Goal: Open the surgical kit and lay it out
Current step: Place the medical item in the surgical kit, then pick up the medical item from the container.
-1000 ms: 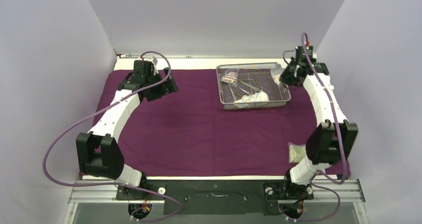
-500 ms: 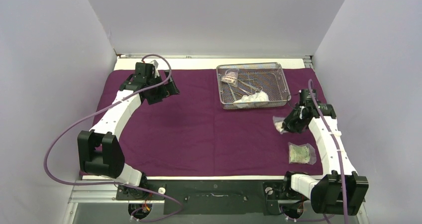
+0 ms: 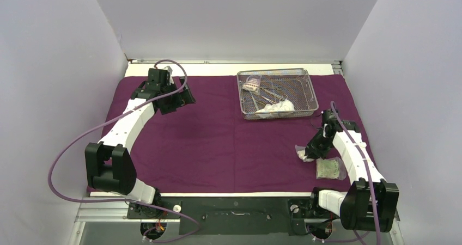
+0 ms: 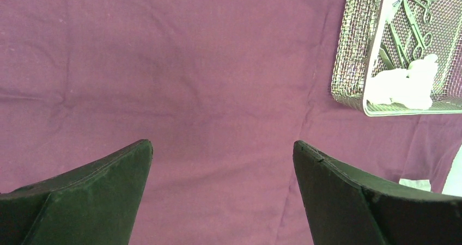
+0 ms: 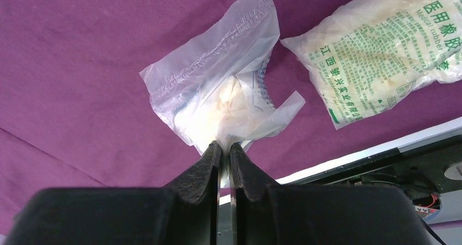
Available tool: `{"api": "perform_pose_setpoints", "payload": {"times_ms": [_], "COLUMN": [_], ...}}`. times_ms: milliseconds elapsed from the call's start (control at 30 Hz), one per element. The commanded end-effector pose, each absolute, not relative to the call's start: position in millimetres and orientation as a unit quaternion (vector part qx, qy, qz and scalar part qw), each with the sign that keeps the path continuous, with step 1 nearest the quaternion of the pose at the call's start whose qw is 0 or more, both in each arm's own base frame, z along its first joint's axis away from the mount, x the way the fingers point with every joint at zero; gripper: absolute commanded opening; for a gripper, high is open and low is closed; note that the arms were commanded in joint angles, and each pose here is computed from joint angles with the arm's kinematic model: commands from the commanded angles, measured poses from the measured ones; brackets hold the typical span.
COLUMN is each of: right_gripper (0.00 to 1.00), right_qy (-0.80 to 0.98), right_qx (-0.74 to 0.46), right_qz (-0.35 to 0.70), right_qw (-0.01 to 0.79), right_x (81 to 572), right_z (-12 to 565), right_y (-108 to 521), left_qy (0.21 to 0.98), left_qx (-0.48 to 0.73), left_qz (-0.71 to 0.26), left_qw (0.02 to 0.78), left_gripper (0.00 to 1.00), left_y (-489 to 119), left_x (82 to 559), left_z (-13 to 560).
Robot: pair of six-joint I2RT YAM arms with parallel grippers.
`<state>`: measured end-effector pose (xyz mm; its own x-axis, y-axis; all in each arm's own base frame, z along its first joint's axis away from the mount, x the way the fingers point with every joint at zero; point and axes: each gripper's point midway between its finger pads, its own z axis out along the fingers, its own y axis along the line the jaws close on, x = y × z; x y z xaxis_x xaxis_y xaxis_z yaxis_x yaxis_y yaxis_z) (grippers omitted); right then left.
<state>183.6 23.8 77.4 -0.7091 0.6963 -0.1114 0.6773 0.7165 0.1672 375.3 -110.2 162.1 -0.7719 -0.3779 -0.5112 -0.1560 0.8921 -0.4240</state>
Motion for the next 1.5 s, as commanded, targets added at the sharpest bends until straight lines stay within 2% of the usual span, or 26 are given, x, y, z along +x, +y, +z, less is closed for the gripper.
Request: {"api": "perform_pose_setpoints", "payload": {"times_ms": [0,167,233,267,333,400,433,667,800,933,1033,1133,1233,1467], "right_gripper": [0.05,0.05,0.10,0.19,0.43,0.56,0.58,0.60,0.57,0.57,0.65,0.81,0.87,0.84], "right_qy": [0.918,0.912,0.910,0.909,0.907,0.907,0.907,0.901,0.903,0.889,0.872,0.855,0.848,0.860], "right_qx": [0.387,0.404,0.409,0.411,0.414,0.414,0.413,0.400,0.346,0.282,0.251,0.213,0.208,0.157], "right_qz": [0.045,0.034,0.022,0.018,0.016,0.015,0.013,0.014,0.084,0.160,0.185,0.209,0.232,0.239], "right_qw": [0.077,0.057,0.063,0.066,0.071,0.078,0.084,0.168,0.241,0.324,0.378,0.423,0.429,0.423], "right_x": [174.5,157.9,153.3,152.0,151.0,154.7,157.2,193.1,234.4,295.8,343.9,384.6,418.5,494.0], "right_z": [73.6,64.3,66.3,67.2,69.1,74.4,78.9,137.3,167.7,201.1,225.7,244.1,239.1,200.2], "right_y": [20.6,20.8,16.8,14.9,13.2,11.8,10.0,-2.7,12.3,34.3,45.5,70.0,87.6,142.1], "left_qy": [0.918,0.918,0.919,0.919,0.919,0.919,0.919,0.918,0.917,0.917,0.917,0.917,0.918,0.914], "left_qx": [-0.156,-0.162,-0.166,-0.168,-0.170,-0.171,-0.170,-0.171,-0.168,-0.155,-0.145,-0.140,-0.138,-0.117], "left_qz": [-0.172,-0.162,-0.154,-0.152,-0.151,-0.151,-0.151,-0.152,-0.157,-0.170,-0.170,-0.154,-0.138,-0.155], "left_qw": [0.322,0.322,0.323,0.324,0.323,0.322,0.323,0.325,0.325,0.325,0.330,0.339,0.345,0.356], "left_gripper": [1.00,1.00,1.00,1.00,1.00,1.00,1.00,1.00,1.00,1.00,0.98,0.96,0.96,0.96], "left_y": [-103.6,-99.8,-96.2,-95.0,-94.1,-94.4,-94.3,-93.7,-95.9,-100.8,-100.9,-95.0,-87.3,-91.1], "left_x": [383.1,383.1,382.7,382.8,382.5,382.6,382.9,384.0,384.6,385.5,384.7,384.4,384.5,385.7], "left_z": [171.7,170.0,169.6,169.4,168.5,167.5,168.2,170.3,170.4,173.3,177.1,179.3,180.5,189.1]}}
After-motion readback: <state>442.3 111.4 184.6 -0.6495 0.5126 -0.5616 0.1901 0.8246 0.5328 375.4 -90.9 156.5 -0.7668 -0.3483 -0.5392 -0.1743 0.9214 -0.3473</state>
